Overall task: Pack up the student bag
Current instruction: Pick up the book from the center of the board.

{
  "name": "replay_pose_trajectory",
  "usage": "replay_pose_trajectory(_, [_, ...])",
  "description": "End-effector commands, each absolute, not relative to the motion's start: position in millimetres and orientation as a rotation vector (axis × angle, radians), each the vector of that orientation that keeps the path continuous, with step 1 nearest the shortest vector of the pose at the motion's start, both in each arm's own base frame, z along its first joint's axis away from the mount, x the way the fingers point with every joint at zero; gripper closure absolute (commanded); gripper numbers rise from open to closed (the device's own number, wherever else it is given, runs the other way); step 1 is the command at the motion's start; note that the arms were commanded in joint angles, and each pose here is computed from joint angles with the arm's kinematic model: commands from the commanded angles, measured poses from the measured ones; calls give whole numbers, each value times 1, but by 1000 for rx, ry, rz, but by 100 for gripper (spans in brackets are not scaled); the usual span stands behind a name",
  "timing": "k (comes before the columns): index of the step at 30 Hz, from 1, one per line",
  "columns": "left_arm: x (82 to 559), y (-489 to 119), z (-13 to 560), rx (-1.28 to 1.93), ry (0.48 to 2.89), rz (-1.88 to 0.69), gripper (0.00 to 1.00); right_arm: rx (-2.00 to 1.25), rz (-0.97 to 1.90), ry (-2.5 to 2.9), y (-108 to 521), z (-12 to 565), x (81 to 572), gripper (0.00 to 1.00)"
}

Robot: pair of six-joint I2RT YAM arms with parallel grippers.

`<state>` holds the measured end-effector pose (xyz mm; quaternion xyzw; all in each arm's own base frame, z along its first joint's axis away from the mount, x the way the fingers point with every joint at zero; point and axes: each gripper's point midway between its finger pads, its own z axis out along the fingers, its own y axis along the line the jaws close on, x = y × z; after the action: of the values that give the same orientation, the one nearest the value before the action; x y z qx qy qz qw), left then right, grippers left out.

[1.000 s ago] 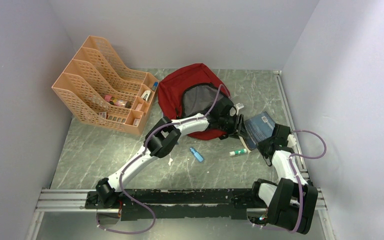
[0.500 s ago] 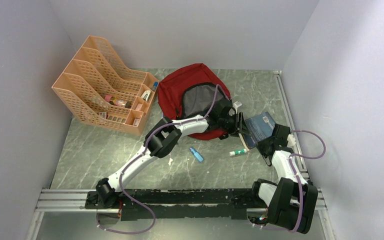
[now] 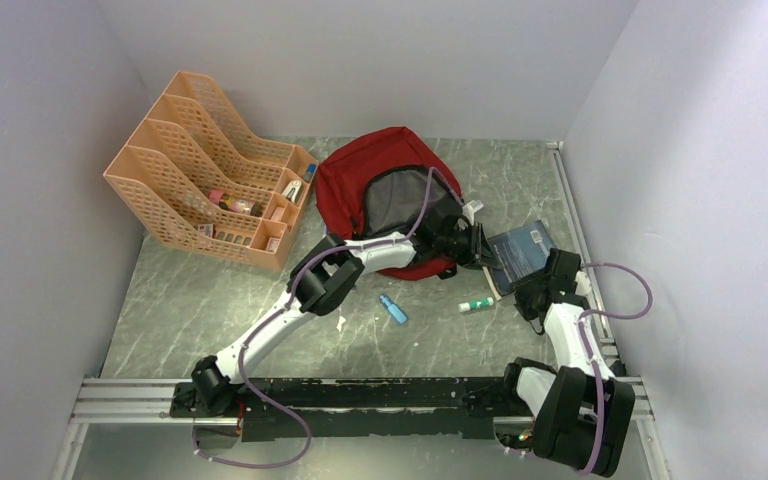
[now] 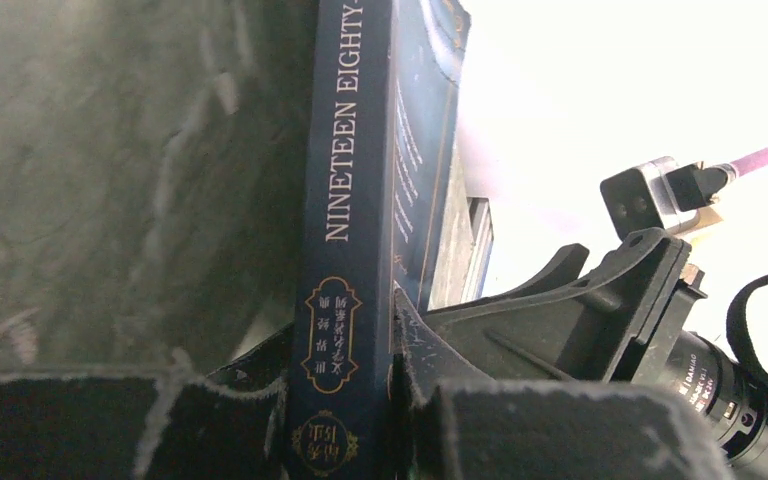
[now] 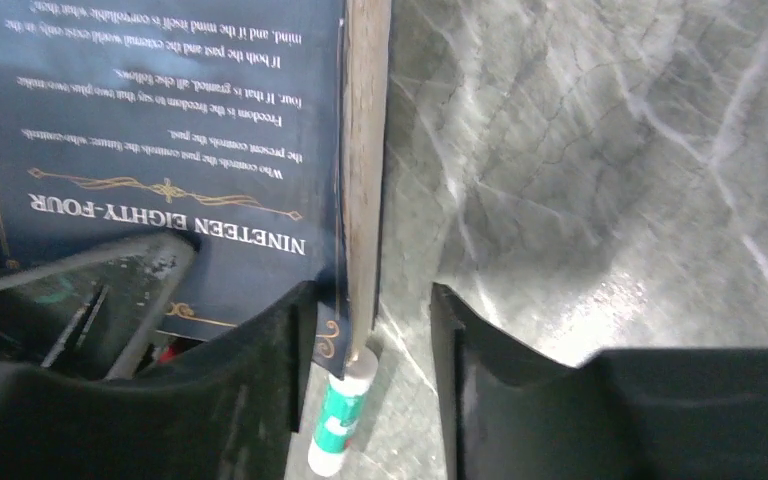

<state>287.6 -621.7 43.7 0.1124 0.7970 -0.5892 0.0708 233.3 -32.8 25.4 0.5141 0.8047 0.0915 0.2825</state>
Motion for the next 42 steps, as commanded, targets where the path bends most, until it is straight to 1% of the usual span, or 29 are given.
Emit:
replay_pose_trajectory(1, [309, -628, 174, 460, 1989, -1862, 95, 1387, 227, 2156, -34, 48, 231, 44])
replay_pose_trajectory(2, [311, -627, 184, 465, 1967, -1857, 95, 1383, 235, 2151, -33, 53, 233, 34])
replay_pose_trajectory(3, [313, -626, 194, 470, 1944, -1857, 95, 1377, 252, 2148, -32, 58, 235, 27])
replay_pose_trajectory(4, [313, -624, 203, 473, 1925, -1857, 95, 1365, 274, 2145, -30, 63, 237, 25])
replay_pose_trajectory(7, [320, -616, 226, 482, 1880, -1848, 95, 1302, 356, 2140, -21, 84, 246, 23])
replay_pose_trajectory(10, [331, -602, 250, 505, 1834, -1805, 95, 1204, 364, 2121, -23, 112, 255, 21])
replay_pose_trajectory(15, [353, -560, 305, 550, 1722, -1690, 95, 906, 449, 2098, -12, 173, 273, 20])
replay_pose_trajectory(20, [374, -497, 341, 628, 1667, -1472, 95, 637, 671, 2018, 20, 221, 287, 21])
replay_pose_trajectory(23, [384, -450, 339, 653, 1705, -1438, 95, 480, 787, 1938, 37, 244, 293, 21])
replay_pose_trajectory(25, [389, -414, 340, 642, 1722, -1418, 95, 393, 843, 1897, 46, 255, 297, 17])
replay_pose_trajectory(29, [394, -347, 341, 630, 1724, -1301, 95, 271, 906, 1837, 58, 279, 311, 14])
replay_pose_trajectory(33, [374, -319, 335, 689, 1749, -1164, 95, 76, 882, 1755, 79, 316, 329, 10])
replay_pose_trajectory(35, [358, -313, 331, 728, 1755, -1158, 95, -45, 860, 1700, 92, 337, 336, 7])
replay_pose_trajectory(39, [323, -300, 318, 817, 1765, -1162, 95, -277, 917, 1588, 120, 371, 343, 0])
replay_pose_trajectory(42, [295, -292, 323, 902, 1716, -1172, 95, -425, 969, 1561, 139, 374, 344, 0])
